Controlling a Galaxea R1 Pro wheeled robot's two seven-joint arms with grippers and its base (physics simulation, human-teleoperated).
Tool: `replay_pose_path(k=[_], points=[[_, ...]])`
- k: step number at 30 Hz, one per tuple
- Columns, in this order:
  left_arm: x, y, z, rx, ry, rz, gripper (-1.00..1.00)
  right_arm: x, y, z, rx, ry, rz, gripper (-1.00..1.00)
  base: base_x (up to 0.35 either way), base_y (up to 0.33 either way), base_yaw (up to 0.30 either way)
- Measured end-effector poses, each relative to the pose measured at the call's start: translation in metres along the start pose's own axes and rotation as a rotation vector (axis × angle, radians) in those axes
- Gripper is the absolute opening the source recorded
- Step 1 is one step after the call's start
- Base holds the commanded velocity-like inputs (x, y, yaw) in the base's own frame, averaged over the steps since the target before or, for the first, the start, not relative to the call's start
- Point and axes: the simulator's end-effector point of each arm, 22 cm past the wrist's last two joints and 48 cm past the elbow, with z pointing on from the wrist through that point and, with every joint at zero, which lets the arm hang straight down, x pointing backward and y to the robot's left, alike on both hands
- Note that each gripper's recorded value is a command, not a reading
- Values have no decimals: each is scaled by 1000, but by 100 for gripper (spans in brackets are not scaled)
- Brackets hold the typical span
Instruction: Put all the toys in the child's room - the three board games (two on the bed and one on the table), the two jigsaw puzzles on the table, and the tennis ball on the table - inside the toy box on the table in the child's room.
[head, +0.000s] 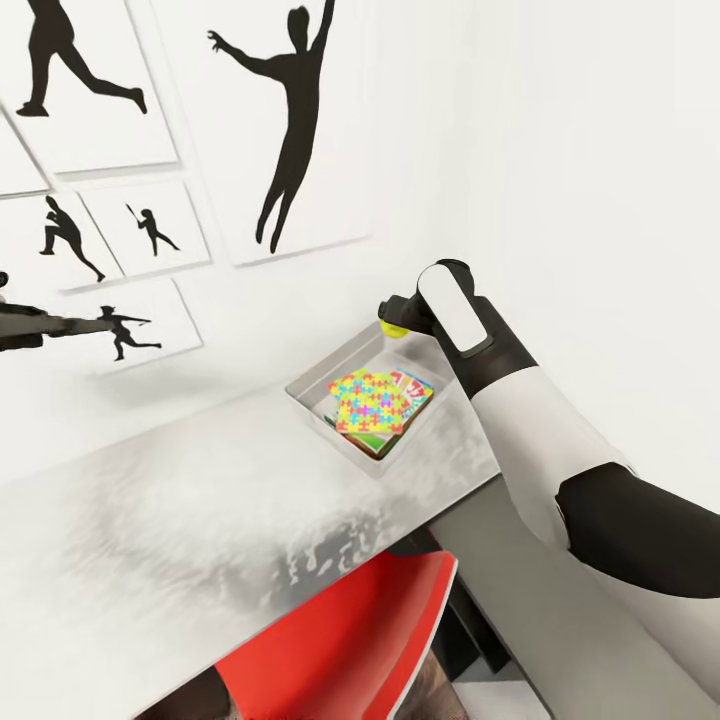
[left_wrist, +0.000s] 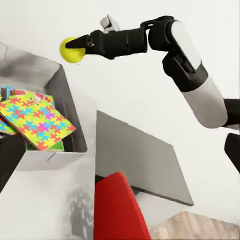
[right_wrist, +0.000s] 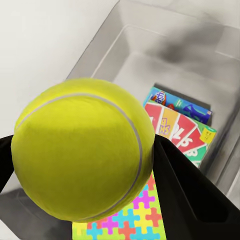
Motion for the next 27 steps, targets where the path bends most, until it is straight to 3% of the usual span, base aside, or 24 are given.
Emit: replay_pose_path(k=[3, 6, 7, 12, 16, 19, 27], points=[[-2, -31, 25, 67, 42, 98, 100, 2, -1, 3, 2, 5, 1, -100, 0, 0, 0], [-10, -48, 48, 131, 49, 152, 100, 4, -2, 7, 3, 10, 1, -100, 0, 0, 0], [-9, -49, 53, 143, 53, 154, 100, 5, -2, 8, 3, 11, 1, -100, 0, 0, 0], [-4, -68, 117, 278, 114, 173, 100, 9, -3, 13, 6, 19, 0, -100, 0, 0, 0], [-16, -71, 151, 307, 136, 189, 100, 13, -5, 18, 8, 26, 0, -100, 0, 0, 0], [-26, -64, 160, 304, 137, 174, 100, 15, -5, 21, 9, 31, 0, -100, 0, 0, 0], [-28, -44, 162, 287, 129, 125, 100, 21, -8, 29, 13, 43, 1, -100, 0, 0, 0]])
